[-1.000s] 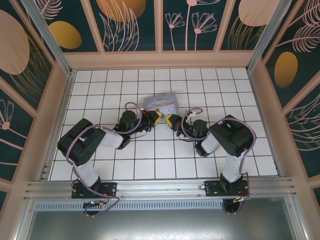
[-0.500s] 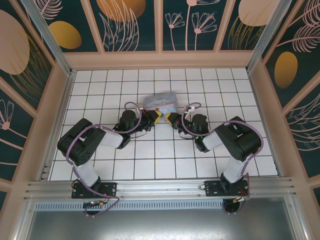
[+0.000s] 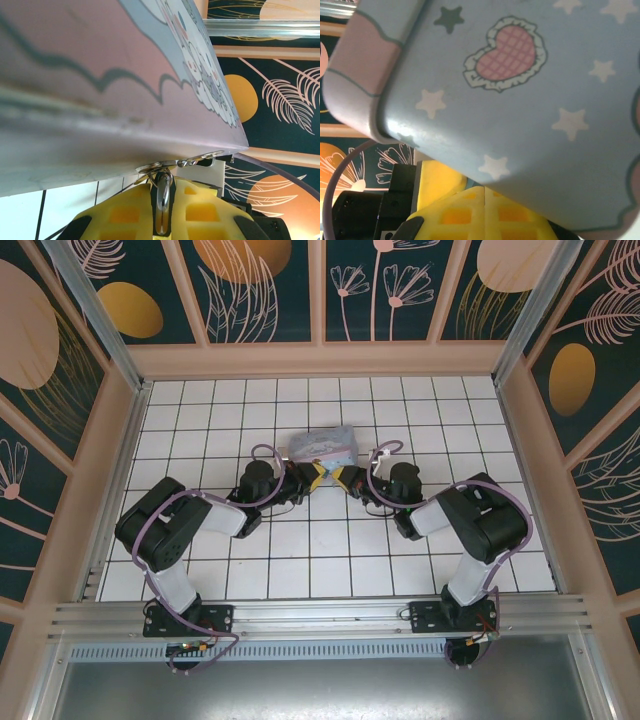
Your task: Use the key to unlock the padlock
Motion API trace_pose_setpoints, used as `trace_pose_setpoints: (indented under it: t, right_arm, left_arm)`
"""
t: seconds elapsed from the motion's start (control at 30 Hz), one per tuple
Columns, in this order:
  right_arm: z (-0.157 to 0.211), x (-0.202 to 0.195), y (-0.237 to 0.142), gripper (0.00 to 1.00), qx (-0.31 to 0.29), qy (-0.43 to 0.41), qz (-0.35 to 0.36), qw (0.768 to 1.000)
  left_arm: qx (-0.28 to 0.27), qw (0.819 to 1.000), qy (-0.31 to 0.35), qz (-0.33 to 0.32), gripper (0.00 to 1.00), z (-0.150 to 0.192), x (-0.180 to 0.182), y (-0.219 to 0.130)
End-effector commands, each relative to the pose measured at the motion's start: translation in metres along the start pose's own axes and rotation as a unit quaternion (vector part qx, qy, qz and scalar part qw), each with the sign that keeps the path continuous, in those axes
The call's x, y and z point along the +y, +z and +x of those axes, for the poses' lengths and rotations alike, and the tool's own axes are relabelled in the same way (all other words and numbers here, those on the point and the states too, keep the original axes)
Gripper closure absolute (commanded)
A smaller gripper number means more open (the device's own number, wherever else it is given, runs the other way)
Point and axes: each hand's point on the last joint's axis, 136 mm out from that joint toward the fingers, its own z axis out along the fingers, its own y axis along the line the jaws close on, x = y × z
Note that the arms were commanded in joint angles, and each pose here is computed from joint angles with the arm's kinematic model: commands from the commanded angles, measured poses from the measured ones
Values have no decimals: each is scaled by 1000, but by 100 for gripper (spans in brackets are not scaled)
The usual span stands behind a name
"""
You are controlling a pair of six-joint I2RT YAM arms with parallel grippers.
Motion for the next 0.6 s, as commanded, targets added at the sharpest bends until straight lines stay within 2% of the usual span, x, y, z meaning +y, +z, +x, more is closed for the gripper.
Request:
trace_pose_setpoints:
  t: [0.0,0.3,0.57]
  right_arm:
    - [-6,53,7,100,-7,-12,-89,996]
    - [18,85,25,100,31,84,-165,982]
    - [-1,62,24,100,5,-7,-80,997]
  left_arm:
    - [89,996,21,15,100,42,-12,3]
    - [90,996,21,20,100,42,-17,5]
    - [87,996,21,16,100,41,-15,4]
